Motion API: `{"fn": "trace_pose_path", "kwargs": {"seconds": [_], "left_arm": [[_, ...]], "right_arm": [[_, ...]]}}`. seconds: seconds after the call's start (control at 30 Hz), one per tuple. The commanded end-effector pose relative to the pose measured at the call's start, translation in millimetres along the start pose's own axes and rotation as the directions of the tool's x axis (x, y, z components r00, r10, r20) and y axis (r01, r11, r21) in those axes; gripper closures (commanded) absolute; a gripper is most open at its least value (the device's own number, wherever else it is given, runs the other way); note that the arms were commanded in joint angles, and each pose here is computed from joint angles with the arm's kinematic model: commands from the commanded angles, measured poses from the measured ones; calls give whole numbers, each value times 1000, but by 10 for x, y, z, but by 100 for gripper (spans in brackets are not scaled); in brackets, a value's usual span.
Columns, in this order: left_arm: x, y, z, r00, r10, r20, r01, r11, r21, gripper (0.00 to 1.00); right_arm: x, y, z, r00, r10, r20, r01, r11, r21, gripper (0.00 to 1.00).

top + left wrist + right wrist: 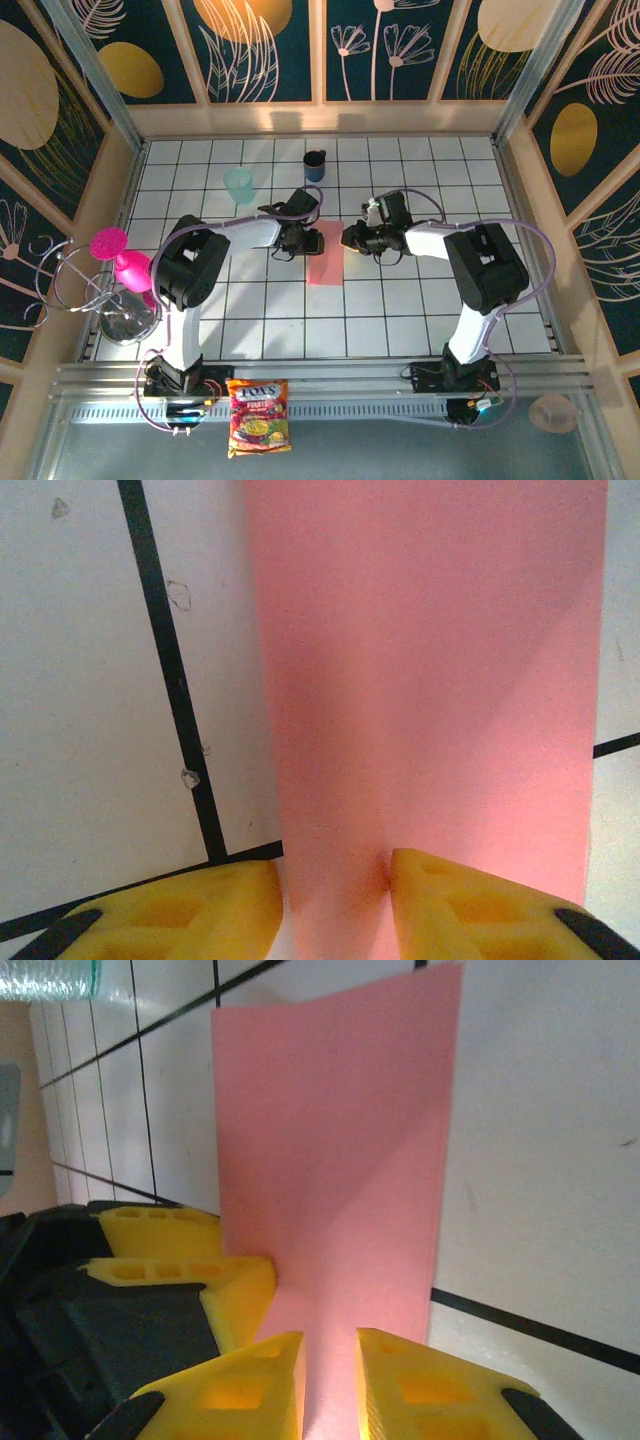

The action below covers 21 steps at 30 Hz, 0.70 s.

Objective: Fold a paper plane with a square sheet of paper (pick it up from the middle)
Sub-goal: First fold in half a square sheet of paper at the center of the table, then hold the square sheet of paper at the center of the table.

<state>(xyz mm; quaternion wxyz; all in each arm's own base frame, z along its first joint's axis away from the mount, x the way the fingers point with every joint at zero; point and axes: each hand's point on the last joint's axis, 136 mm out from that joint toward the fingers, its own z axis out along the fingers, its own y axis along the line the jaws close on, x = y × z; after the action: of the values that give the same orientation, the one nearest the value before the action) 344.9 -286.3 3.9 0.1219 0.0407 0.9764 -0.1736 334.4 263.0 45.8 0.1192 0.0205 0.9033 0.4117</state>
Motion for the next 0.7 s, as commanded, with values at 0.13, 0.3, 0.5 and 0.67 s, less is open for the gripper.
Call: {"fn": "trace_pose_path", "kwargs": {"seconds": [0.13,0.3,0.5,0.67], "left_arm": [[517,589,683,991,-18,-131,-3,987,-163,60],[528,596,687,991,-20,-133,-2,986,-164,60],[540,595,688,991,-19,-134,-3,987,-162,60],[537,591,659,991,-20,-129,0,987,-158,60]], "right_arm": [[44,173,167,999,-28,-44,26,998,-59,82],[78,107,218,998,-15,-59,12,999,-40,84],[165,-106,263,997,5,-82,-3,1000,31,85],[251,-326,265,994,35,-101,-26,996,90,86]]}}
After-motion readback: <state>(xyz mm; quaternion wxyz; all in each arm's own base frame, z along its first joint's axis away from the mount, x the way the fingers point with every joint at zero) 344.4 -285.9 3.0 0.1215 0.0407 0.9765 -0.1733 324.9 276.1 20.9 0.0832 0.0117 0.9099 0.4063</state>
